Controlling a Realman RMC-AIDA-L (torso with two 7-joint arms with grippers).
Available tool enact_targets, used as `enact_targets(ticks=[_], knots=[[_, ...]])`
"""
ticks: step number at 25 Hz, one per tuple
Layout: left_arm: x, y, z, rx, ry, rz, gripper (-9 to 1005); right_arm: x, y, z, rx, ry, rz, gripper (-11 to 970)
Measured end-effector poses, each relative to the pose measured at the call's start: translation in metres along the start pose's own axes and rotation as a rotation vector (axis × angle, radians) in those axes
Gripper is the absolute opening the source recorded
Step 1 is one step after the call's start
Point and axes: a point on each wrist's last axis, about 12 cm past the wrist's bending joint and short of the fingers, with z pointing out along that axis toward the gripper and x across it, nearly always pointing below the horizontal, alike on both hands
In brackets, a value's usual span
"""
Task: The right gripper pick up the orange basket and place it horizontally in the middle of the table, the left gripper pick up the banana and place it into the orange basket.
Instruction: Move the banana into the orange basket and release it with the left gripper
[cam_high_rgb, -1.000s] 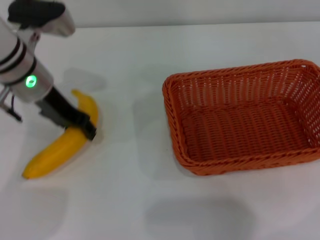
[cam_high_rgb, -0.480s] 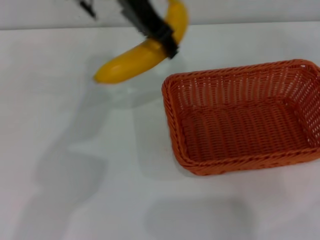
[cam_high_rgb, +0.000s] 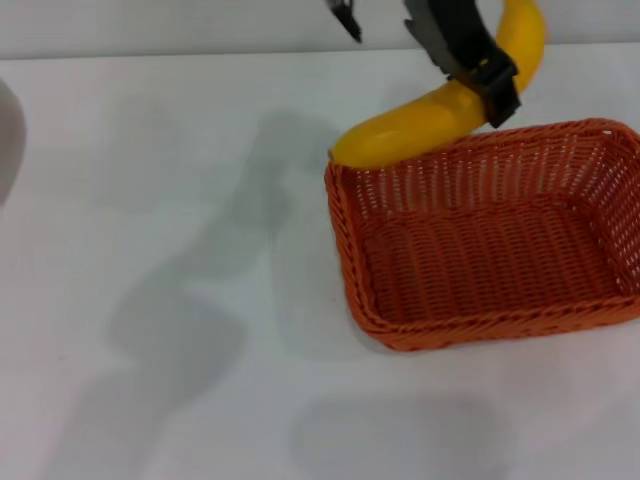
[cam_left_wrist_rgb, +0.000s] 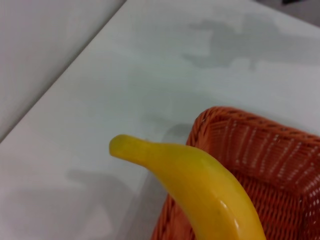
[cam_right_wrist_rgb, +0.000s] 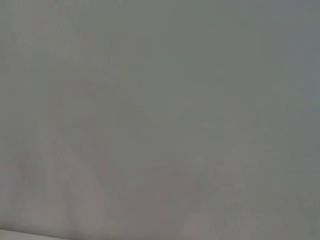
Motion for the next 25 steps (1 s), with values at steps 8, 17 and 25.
enact_targets(ticks=[8, 17, 25], knots=[[0.001, -0.018, 0.025, 0.025, 0.021, -0.001, 529, 0.008, 0.007, 0.005, -0.019, -0.001, -0.004, 832], [0.010, -0.023, 0.041, 0.050, 0.006, 0.021, 537, 0.017, 0.009, 0.007, -0.029, 0.002, 0.016, 832], [0.011, -0.028, 0.047, 0.073, -0.007, 0.062, 543, 0.018, 0.008, 0.009, -0.021, 0.005, 0.016, 831]])
